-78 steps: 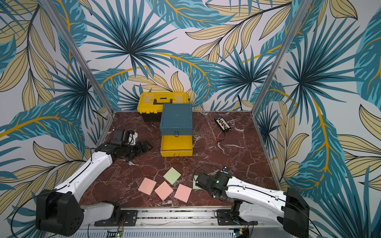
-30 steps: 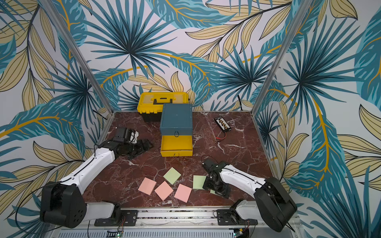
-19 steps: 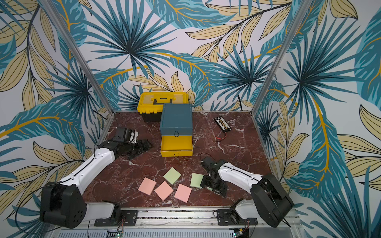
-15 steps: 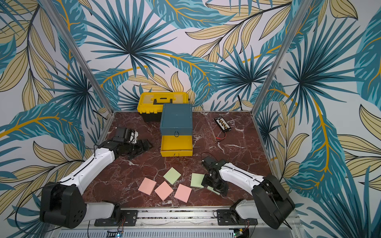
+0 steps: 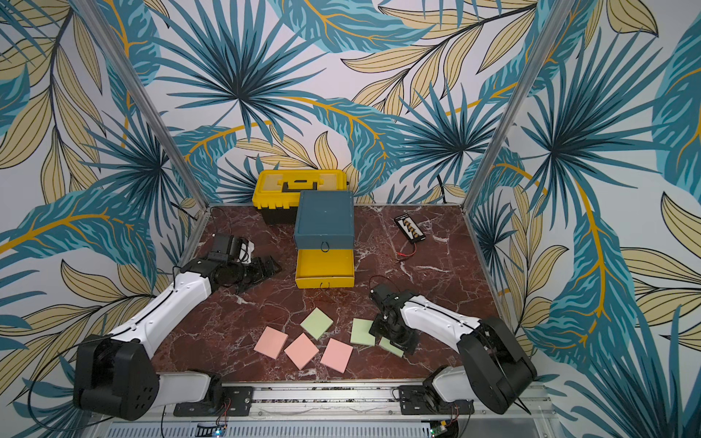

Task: Please put the sticky notes in the drawer by color
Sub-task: Pick up the sticky notes from the center of the board.

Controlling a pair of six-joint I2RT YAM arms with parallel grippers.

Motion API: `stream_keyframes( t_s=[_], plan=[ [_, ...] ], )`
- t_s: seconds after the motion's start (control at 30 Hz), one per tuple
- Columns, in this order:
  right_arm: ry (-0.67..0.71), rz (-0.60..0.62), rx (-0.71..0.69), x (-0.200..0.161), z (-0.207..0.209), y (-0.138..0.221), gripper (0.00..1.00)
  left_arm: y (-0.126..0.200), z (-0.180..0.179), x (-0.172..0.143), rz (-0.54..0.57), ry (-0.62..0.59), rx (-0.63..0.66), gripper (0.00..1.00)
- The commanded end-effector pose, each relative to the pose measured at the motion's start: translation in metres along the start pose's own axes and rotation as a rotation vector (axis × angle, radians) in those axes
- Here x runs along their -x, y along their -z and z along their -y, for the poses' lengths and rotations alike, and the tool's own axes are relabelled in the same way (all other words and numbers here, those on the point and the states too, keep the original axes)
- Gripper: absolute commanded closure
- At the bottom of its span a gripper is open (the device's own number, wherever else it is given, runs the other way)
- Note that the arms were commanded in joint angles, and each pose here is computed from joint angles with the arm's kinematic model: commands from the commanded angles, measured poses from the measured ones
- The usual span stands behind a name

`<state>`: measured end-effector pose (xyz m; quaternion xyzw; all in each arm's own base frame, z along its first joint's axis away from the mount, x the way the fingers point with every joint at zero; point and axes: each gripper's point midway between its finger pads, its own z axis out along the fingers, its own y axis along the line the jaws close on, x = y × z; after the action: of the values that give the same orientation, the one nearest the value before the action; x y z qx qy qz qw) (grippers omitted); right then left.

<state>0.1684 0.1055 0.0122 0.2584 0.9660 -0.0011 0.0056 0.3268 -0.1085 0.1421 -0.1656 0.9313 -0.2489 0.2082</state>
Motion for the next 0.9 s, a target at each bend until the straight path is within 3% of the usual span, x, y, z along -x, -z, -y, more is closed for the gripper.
stream_keyframes(
  t_s=[0.0, 0.23, 0.47, 0.87],
  plan=[
    [-0.019, -0.005, -0.043, -0.002, 0.011, -0.015, 0.08, 0.008, 0.005, 0.008, 0.033, -0.016, -0.005, 0.01],
    [-0.044, 0.023, 0.006, -0.003, 0.013, -0.014, 0.24, 0.011, 0.007, 0.007, 0.031, -0.019, -0.013, 0.01],
    [-0.046, 0.072, 0.034, 0.004, 0.012, 0.003, 0.30, 0.013, 0.007, 0.007, 0.036, -0.018, -0.013, 0.01],
    [0.146, 0.386, 0.159, 0.065, -0.038, 0.141, 0.32, 0.015, 0.008, 0.009, 0.041, -0.017, -0.011, 0.01]
  ],
)
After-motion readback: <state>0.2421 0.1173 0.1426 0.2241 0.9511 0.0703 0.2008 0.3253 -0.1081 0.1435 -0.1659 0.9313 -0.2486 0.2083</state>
